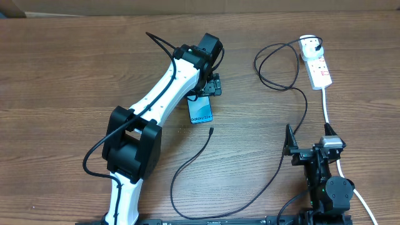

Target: Plug charger to phone and switch on socket

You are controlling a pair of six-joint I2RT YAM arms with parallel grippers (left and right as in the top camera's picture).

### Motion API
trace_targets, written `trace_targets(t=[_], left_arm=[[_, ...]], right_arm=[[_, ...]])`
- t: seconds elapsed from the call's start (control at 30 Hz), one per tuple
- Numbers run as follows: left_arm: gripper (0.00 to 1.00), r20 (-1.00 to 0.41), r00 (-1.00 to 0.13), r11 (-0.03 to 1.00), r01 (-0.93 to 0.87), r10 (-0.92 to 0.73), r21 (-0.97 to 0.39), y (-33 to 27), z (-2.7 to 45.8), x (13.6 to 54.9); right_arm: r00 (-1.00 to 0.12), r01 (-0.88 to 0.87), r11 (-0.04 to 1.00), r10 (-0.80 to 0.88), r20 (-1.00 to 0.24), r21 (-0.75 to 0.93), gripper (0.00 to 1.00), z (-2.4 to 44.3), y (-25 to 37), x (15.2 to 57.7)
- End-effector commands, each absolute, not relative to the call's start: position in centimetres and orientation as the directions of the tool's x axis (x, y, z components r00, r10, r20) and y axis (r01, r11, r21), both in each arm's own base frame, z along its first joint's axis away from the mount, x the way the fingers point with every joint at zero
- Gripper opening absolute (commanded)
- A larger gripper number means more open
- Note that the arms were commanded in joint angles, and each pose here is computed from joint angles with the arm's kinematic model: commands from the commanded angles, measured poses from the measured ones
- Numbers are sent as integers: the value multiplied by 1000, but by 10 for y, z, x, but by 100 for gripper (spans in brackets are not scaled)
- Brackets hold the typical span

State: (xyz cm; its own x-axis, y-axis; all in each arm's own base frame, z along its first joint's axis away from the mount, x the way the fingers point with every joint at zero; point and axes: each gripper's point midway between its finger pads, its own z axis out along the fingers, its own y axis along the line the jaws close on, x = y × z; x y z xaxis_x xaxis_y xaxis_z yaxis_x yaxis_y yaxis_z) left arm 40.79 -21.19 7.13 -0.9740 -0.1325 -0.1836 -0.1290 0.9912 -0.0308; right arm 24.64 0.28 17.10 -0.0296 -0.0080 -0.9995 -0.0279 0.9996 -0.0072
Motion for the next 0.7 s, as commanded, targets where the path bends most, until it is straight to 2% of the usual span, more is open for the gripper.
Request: trace_targets(t=[0.0,0.67], left_arm=[[100,-182,-972,989,-143,-147,-33,-214,68,412],[100,-231,-961,987,-142,-155,-72,-221,71,426]], right_arm=[[-23,-14,1000,-9,-1000,-9,100,170,0,246],[-23,-14,1000,-9,-1000,-9,100,170,0,246]])
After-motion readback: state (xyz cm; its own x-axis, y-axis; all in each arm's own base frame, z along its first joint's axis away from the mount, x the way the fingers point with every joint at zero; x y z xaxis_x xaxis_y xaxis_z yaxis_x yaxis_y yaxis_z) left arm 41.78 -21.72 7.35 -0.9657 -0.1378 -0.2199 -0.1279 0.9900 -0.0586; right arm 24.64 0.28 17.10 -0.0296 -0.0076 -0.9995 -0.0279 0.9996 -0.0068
